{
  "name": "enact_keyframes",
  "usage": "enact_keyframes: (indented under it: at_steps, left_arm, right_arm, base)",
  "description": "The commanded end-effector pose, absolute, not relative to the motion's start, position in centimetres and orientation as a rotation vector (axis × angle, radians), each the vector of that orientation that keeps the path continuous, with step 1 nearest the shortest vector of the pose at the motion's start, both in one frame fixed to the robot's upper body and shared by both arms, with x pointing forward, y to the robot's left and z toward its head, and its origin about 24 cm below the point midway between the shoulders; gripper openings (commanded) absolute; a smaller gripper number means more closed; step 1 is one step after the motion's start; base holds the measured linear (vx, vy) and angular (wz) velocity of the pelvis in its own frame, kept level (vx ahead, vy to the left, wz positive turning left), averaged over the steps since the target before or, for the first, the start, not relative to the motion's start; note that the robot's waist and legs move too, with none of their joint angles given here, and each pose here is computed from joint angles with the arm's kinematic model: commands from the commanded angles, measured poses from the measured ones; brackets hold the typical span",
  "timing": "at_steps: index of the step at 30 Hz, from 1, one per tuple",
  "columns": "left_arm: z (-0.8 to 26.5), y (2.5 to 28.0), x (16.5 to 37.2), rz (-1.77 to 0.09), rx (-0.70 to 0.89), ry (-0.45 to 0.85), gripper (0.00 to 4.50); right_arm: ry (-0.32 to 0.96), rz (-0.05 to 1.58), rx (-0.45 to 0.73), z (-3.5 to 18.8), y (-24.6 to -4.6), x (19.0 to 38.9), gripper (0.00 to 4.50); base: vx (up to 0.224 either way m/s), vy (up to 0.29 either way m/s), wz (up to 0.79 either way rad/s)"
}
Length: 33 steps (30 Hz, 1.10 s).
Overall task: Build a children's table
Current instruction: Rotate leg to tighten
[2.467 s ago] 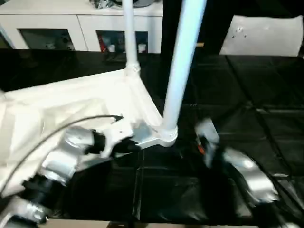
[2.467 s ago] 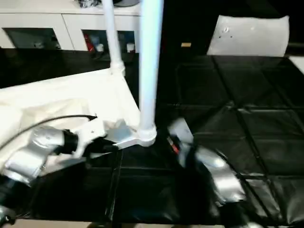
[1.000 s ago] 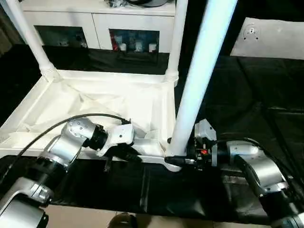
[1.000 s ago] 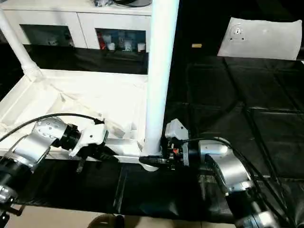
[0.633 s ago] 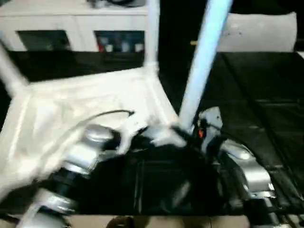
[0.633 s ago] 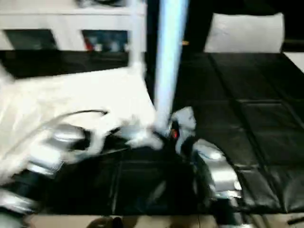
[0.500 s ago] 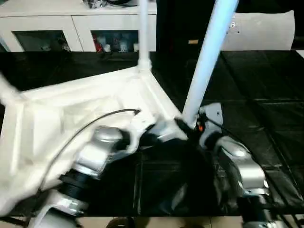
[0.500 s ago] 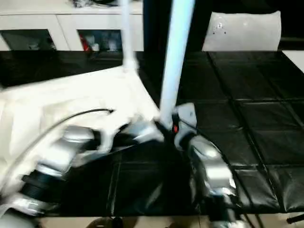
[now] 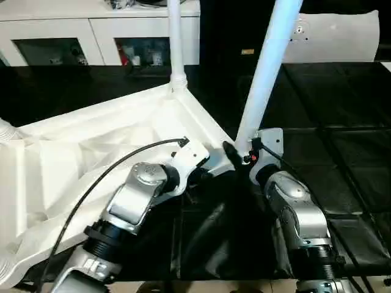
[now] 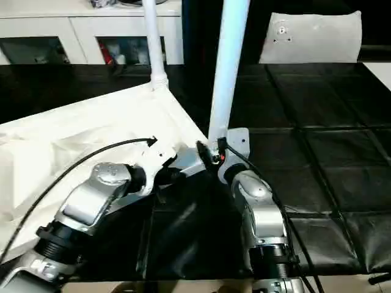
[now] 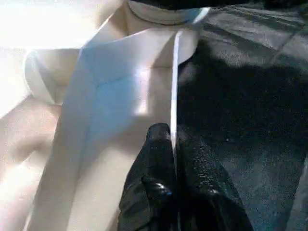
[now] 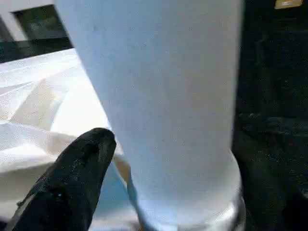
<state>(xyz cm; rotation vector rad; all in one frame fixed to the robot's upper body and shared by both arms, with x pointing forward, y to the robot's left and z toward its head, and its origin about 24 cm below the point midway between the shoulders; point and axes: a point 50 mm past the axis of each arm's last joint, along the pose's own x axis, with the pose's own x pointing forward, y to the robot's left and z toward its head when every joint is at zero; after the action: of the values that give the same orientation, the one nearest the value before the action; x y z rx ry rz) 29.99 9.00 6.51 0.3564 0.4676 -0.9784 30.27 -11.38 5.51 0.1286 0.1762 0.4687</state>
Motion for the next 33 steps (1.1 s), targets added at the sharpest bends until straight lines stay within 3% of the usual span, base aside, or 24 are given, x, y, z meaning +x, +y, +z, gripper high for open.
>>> enact_keyframes:
  at_steps: [1,8,10,20,28,33]
  left_arm:
    - [8.0,9.5,30.2,-0.999,0.379,0.375,0.0]
    - [7.8,11.3,30.0,-1.061,0.417,0.406,0.0]
    - [7.8,12.2,29.9,-1.112,0.442,0.42,0.0]
    - [7.7,14.6,30.0,-1.275,0.574,0.472,0.0]
    - [7.7,14.7,29.7,-1.403,0.635,0.497,0.0]
    - [7.5,14.4,29.7,-1.429,0.643,0.489,0.0]
  right_arm:
    - [0.214,0.629,0.168,4.8,-9.6,29.2,4.35]
    - [0.193,0.679,0.127,5.2,-12.2,29.0,4.45]
    - [0.182,0.732,0.086,5.4,-13.8,28.7,4.45]
    - [0.181,0.954,-0.069,6.6,-17.0,27.3,4.45]
    - [0.168,1.079,-0.213,7.2,-15.4,27.6,4.45]
    - [0.167,1.094,-0.23,6.9,-14.2,28.0,4.45]
  base:
    - [0.0,0.0,0.0]
    - [0.0,0.0,0.0]
    - [0.0,0.0,0.0]
    - [0.0,0.0,0.0]
    - [0.0,0.0,0.0]
    - [0.0,0.0,0.0]
